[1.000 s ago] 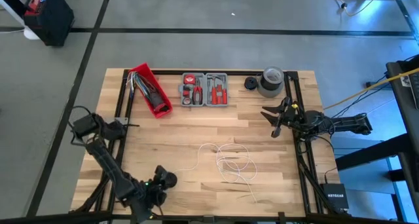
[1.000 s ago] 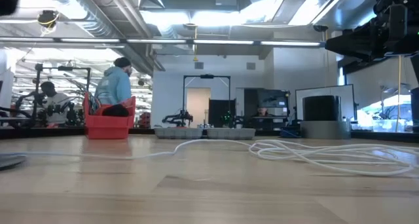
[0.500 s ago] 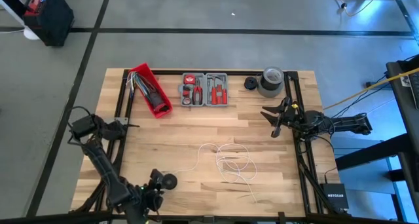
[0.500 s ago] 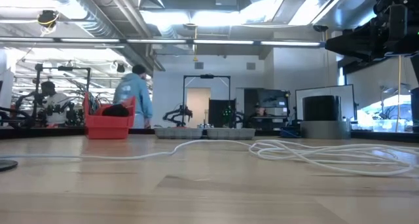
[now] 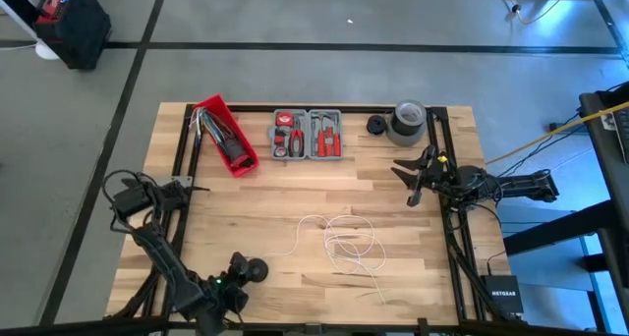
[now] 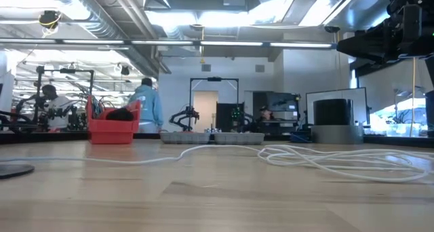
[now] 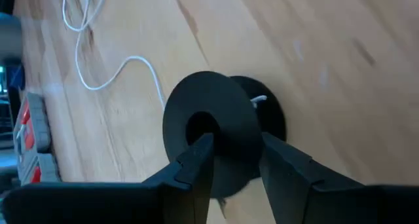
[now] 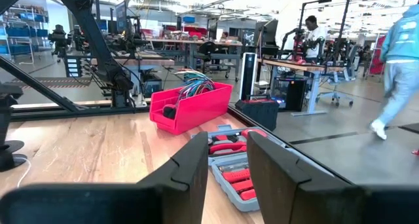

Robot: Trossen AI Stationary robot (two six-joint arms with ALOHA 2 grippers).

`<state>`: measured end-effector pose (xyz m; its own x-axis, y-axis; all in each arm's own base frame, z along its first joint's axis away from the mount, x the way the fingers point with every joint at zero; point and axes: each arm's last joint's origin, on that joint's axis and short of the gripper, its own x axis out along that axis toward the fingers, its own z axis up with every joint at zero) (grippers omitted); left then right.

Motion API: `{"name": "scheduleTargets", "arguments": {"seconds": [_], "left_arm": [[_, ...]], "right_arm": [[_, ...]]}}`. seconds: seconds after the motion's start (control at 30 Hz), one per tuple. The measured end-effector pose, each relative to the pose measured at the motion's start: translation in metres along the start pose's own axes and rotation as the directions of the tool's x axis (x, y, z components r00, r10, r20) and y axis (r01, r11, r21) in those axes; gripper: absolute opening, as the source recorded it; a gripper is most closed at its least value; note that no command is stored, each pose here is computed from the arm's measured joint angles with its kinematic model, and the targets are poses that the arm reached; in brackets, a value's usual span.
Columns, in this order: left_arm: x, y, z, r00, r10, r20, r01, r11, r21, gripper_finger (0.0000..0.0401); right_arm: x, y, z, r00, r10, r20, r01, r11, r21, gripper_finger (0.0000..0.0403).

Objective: Coil cords
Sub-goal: Coil the white wire into the spool

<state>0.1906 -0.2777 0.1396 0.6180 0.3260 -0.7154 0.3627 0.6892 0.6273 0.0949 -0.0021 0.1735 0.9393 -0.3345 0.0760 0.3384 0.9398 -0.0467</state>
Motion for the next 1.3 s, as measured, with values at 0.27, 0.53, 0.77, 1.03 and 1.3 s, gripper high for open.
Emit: {"name": "scheduleTargets", "arguments": {"seconds": [0.27, 0.53, 0.77, 1.03, 1.3], "left_arm": [[0.022, 0.007, 0.003, 0.995, 0.097, -0.025, -0.097, 0.995, -0.002, 0.0105], [0.033, 0.036, 0.009, 0.985, 0.168, -0.045, -0.173, 0.969, -0.175, 0.0013], [0.018, 0.095, 0.023, 0.982, 0.189, -0.014, -0.183, 0.927, -0.327, 0.0003], [-0.006, 0.186, 0.014, 0.972, 0.229, 0.046, -0.176, 0.847, -0.501, 0.0001], [0.014, 0.243, 0.000, 0.966, 0.218, 0.140, -0.102, 0.817, -0.568, 0.0001]], "right_arm": [[0.000, 0.000, 0.000, 1.000, 0.000, 0.000, 0.000, 1.000, 0.000, 0.0111], [0.000, 0.000, 0.000, 1.000, 0.000, 0.001, 0.000, 1.000, 0.000, 0.0111], [0.000, 0.000, 0.000, 1.000, 0.000, 0.000, 0.000, 1.000, 0.000, 0.0111], [0.000, 0.000, 0.002, 1.000, -0.002, 0.024, 0.000, 0.995, 0.104, 0.0111], [0.000, 0.000, 0.003, 1.000, -0.003, 0.026, -0.004, 0.968, 0.252, 0.0111]]}}
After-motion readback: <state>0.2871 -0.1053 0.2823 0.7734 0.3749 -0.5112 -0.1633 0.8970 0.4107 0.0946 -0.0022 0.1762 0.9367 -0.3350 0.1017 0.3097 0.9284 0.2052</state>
